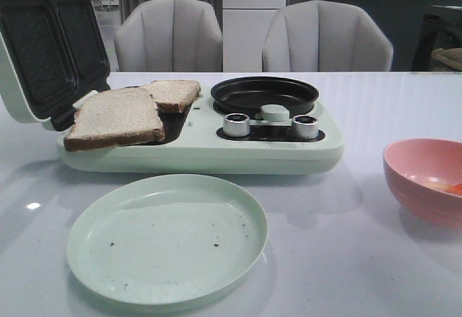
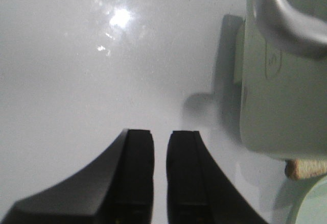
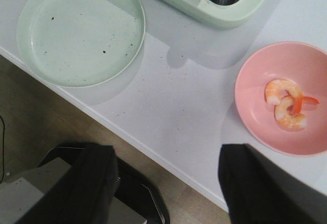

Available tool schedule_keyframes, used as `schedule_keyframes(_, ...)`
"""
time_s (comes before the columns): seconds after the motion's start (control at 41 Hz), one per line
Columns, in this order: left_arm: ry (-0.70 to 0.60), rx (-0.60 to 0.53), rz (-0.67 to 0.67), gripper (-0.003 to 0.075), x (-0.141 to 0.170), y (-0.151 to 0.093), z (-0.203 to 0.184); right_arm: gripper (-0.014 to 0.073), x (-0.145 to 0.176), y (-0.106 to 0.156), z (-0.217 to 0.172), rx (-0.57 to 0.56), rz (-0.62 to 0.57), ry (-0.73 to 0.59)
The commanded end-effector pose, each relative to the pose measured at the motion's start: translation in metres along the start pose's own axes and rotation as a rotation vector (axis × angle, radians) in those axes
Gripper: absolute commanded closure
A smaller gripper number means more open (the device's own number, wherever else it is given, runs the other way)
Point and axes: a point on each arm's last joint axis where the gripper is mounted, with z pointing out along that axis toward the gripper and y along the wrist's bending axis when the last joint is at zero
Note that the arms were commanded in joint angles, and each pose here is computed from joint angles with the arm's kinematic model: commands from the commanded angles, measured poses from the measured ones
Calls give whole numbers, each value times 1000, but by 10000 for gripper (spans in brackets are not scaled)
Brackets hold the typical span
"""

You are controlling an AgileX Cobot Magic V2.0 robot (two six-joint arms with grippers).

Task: Make breakfast with bread and shrimp

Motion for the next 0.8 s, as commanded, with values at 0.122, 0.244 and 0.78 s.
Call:
schedule_keyframes(0.122,-143,86,-56,621,-49,0,11,62,-9,0,-7,5,-4,-80)
schedule_keyframes(0.244,-164,142,-98,621,-63,0,28,62,-9,0,-7,5,-4,-80)
schedule_keyframes(0.78,-115,296,103,621,-62,-77,38,62,-9,0,-7,5,-4,-80)
